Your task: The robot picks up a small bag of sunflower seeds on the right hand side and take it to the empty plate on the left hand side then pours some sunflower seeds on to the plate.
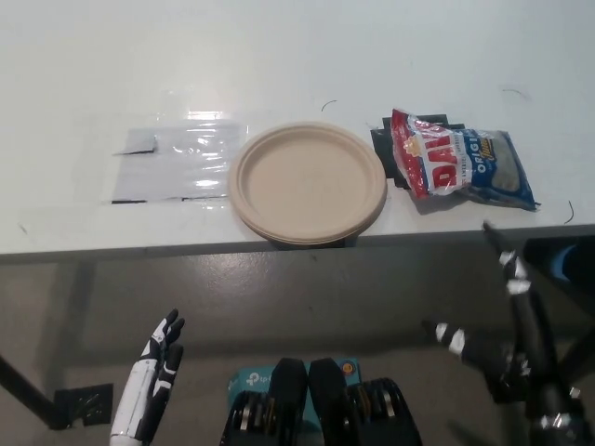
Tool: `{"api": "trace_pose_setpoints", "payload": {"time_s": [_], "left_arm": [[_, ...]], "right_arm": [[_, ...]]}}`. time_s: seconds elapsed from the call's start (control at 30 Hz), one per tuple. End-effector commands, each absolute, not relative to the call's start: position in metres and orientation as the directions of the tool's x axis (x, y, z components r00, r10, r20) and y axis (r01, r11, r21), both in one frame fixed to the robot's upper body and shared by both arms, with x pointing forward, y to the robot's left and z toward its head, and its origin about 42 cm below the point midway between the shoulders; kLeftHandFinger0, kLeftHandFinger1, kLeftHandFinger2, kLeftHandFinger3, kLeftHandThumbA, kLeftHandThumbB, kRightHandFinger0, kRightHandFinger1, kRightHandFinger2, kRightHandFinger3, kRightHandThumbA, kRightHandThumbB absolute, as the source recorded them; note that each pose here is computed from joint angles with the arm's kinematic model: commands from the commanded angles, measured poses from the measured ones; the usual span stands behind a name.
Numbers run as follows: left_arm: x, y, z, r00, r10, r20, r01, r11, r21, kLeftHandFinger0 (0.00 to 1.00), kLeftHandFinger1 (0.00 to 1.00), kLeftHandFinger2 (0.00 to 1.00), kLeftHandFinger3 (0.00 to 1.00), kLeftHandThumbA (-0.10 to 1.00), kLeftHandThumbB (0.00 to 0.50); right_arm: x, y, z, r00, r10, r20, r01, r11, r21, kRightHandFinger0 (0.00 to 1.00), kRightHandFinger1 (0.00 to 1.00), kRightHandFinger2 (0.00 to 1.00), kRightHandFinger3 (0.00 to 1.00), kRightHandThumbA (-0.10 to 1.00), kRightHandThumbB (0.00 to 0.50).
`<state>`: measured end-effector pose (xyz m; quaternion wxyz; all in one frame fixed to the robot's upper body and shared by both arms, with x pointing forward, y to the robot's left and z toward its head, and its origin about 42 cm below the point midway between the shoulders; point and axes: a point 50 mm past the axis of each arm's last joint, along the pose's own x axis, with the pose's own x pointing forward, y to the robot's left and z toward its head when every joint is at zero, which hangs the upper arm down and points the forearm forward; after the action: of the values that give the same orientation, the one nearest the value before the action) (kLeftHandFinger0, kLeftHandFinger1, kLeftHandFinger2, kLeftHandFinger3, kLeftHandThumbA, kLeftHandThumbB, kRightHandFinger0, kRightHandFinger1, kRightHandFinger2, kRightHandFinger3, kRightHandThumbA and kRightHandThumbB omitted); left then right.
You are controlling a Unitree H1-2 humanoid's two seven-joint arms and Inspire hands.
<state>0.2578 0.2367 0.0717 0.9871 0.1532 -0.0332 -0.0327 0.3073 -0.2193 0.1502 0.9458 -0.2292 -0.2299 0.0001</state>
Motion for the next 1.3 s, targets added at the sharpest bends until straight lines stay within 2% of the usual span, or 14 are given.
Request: {"api": "trace_pose_setpoints", "payload": {"time_s": [0.0, 0.07, 0.1, 0.17, 0.23, 0.3, 0.4, 0.47, 0.6, 0.8, 0.9, 1.13, 1.2, 1.27], "left_arm": [[0.256, 0.235, 0.083, 0.987, -0.080, 0.141, 0.029, 0.944, 0.329, 1.00, 1.00, 1.00, 1.00, 1.00, 0.138], [0.261, 0.234, 0.088, 0.985, -0.082, 0.149, 0.028, 0.943, 0.333, 1.00, 1.00, 1.00, 1.00, 1.00, 0.136], [0.258, 0.233, 0.088, 0.986, -0.082, 0.143, 0.031, 0.944, 0.328, 1.00, 1.00, 1.00, 1.00, 1.00, 0.129], [0.263, 0.233, 0.089, 0.985, -0.076, 0.155, 0.021, 0.944, 0.329, 1.00, 1.00, 1.00, 1.00, 1.00, 0.139], [0.261, 0.232, 0.089, 0.986, -0.080, 0.145, 0.027, 0.940, 0.339, 1.00, 1.00, 1.00, 1.00, 1.00, 0.133], [0.261, 0.232, 0.090, 0.986, -0.085, 0.145, 0.031, 0.940, 0.340, 1.00, 1.00, 1.00, 1.00, 1.00, 0.126], [0.260, 0.233, 0.091, 0.985, -0.091, 0.144, 0.036, 0.939, 0.342, 1.00, 1.00, 1.00, 1.00, 1.00, 0.121], [0.262, 0.230, 0.089, 0.985, -0.090, 0.145, 0.036, 0.941, 0.336, 1.00, 1.00, 1.00, 1.00, 1.00, 0.136], [0.262, 0.232, 0.091, 0.985, -0.084, 0.149, 0.029, 0.940, 0.339, 1.00, 1.00, 1.00, 1.00, 1.00, 0.131], [0.261, 0.231, 0.090, 0.985, -0.089, 0.151, 0.033, 0.941, 0.337, 1.00, 1.00, 1.00, 1.00, 1.00, 0.115], [0.262, 0.232, 0.092, 0.983, -0.097, 0.156, 0.036, 0.935, 0.352, 1.00, 1.00, 1.00, 1.00, 1.00, 0.096], [0.265, 0.231, 0.093, 0.981, -0.096, 0.166, 0.032, 0.935, 0.353, 1.00, 1.00, 1.00, 1.00, 1.00, 0.099], [0.265, 0.231, 0.093, 0.981, -0.095, 0.168, 0.030, 0.934, 0.356, 1.00, 1.00, 1.00, 1.00, 1.00, 0.095], [0.266, 0.232, 0.095, 0.982, -0.089, 0.170, 0.023, 0.935, 0.353, 1.00, 1.00, 1.00, 1.00, 1.00, 0.100]], "right_arm": [[0.336, -0.238, 0.196, 0.863, 0.114, 0.491, 0.204, 0.812, -0.547, 1.00, 1.00, 1.00, 1.00, 1.00, 0.282], [0.351, -0.245, 0.211, 0.875, 0.110, 0.471, 0.201, 0.803, -0.561, 1.00, 1.00, 1.00, 1.00, 1.00, 0.297], [0.355, -0.250, 0.214, 0.879, 0.112, 0.464, 0.197, 0.800, -0.567, 1.00, 1.00, 1.00, 1.00, 1.00, 0.274], [0.369, -0.260, 0.227, 0.877, 0.115, 0.467, 0.203, 0.790, -0.578, 1.00, 1.00, 1.00, 1.00, 1.00, 0.261], [0.377, -0.271, 0.234, 0.885, 0.111, 0.452, 0.209, 0.773, -0.599, 1.00, 1.00, 1.00, 1.00, 0.91, 0.255], [0.384, -0.278, 0.240, 0.895, 0.112, 0.433, 0.209, 0.752, -0.626, 1.00, 1.00, 1.00, 1.00, 0.87, 0.246], [0.398, -0.286, 0.248, 0.898, 0.133, 0.419, 0.213, 0.703, -0.679, 1.00, 1.00, 1.00, 1.00, 0.82, 0.252], [0.407, -0.290, 0.255, 0.905, 0.132, 0.405, 0.208, 0.692, -0.691, 1.00, 1.00, 1.00, 1.00, 0.79, 0.286], [0.427, -0.291, 0.254, 0.921, 0.138, 0.364, 0.183, 0.672, -0.718, 1.00, 1.00, 1.00, 1.00, 0.76, 0.305], [0.440, -0.291, 0.243, 0.943, 0.147, 0.300, 0.136, 0.652, -0.746, 1.00, 1.00, 1.00, 1.00, 0.74, 0.288], [0.445, -0.288, 0.240, 0.945, 0.155, 0.289, 0.118, 0.662, -0.740, 1.00, 1.00, 1.00, 1.00, 0.74, 0.298], [0.456, -0.281, 0.237, 0.947, 0.173, 0.269, 0.087, 0.670, -0.737, 1.00, 1.00, 1.00, 1.00, 0.79, 0.297], [0.460, -0.279, 0.237, 0.951, 0.172, 0.258, 0.084, 0.659, -0.747, 1.00, 1.00, 1.00, 1.00, 0.81, 0.318], [0.463, -0.277, 0.236, 0.952, 0.174, 0.253, 0.080, 0.656, -0.751, 1.00, 1.00, 1.00, 1.00, 0.82, 0.317]]}}
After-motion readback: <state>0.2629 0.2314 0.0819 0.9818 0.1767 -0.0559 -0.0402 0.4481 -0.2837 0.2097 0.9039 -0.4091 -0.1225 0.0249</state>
